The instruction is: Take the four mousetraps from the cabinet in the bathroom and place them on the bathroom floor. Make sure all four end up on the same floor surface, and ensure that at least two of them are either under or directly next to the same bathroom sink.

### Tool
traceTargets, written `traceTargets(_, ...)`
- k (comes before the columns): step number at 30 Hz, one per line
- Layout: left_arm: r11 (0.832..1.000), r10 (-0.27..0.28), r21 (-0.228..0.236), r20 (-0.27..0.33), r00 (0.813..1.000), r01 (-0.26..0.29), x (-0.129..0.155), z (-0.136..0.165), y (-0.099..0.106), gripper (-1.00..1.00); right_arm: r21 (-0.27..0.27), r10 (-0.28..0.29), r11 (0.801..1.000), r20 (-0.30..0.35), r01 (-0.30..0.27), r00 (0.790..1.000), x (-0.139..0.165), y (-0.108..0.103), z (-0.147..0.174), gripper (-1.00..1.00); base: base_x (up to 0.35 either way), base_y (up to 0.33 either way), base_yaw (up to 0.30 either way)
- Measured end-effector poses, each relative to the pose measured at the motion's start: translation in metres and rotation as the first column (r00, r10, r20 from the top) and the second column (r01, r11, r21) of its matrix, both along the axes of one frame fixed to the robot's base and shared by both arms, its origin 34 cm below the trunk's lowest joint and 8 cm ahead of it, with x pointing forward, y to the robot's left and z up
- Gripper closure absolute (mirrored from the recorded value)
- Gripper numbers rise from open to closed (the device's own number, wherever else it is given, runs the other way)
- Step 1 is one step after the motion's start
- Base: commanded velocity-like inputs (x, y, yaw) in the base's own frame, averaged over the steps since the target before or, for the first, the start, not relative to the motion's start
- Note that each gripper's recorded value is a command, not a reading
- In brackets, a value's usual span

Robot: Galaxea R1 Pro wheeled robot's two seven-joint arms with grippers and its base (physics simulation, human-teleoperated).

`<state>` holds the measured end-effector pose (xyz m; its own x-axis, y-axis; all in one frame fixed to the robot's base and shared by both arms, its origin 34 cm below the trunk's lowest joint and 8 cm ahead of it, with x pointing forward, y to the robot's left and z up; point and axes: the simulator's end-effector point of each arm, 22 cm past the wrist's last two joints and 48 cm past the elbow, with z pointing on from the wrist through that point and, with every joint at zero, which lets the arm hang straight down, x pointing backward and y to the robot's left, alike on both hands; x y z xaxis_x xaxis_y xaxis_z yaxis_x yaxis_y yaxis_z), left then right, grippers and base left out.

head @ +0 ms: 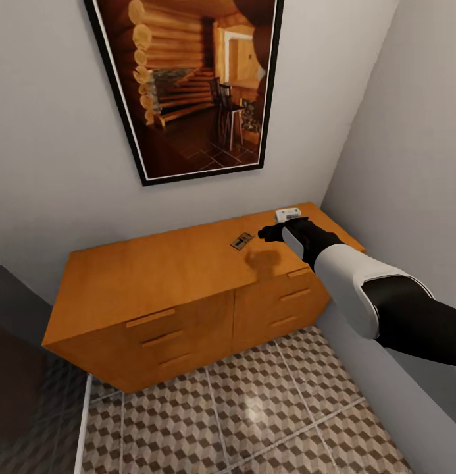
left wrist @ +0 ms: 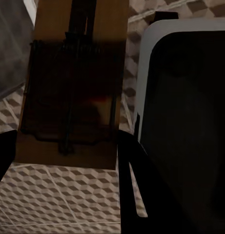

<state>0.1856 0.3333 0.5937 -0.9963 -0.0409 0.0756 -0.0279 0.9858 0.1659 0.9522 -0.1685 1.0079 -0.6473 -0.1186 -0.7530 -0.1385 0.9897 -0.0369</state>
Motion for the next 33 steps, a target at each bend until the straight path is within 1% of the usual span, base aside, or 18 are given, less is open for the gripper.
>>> traceTargets(10,1.0,0.001,-0.001,-0.01,1.0,-0.001,-0.0023,0.0002,-0.0004,1.0,0.0,0.0,1.0,-0.001,0.0,1.0,-0.0002,-0.0003,-0.0005,-1.0,0.0,0.276,-0.179)
traceTargets(22,1.0,0.001,-0.001,-0.01,1.0,-0.001,-0.0024,0.0002,-0.0004,1.0,-0.001,-0.001,1.0,-0.002,0.001,1.0,-0.0004,-0.0007,-0.0009,-1.0,0.0,0.279,-0.019)
traceTargets(29,1.0,0.001,-0.001,-0.01,1.0,-0.001,-0.0024,0.0002,-0.0005,1.0,-0.002,0.0,1.0,-0.006,0.0,1.0,-0.0013,-0.0003,-0.0024,-1.0,0.011,0.054,0.0)
traceTargets(33,1.0,0.0,-0.003,-0.009,1.0,0.0,-0.0023,0.0001,-0.0014,1.0,-0.002,0.0,1.0,-0.005,0.0,1.0,-0.0016,-0.0003,-0.002,-1.0,0.177,0.002,0.0)
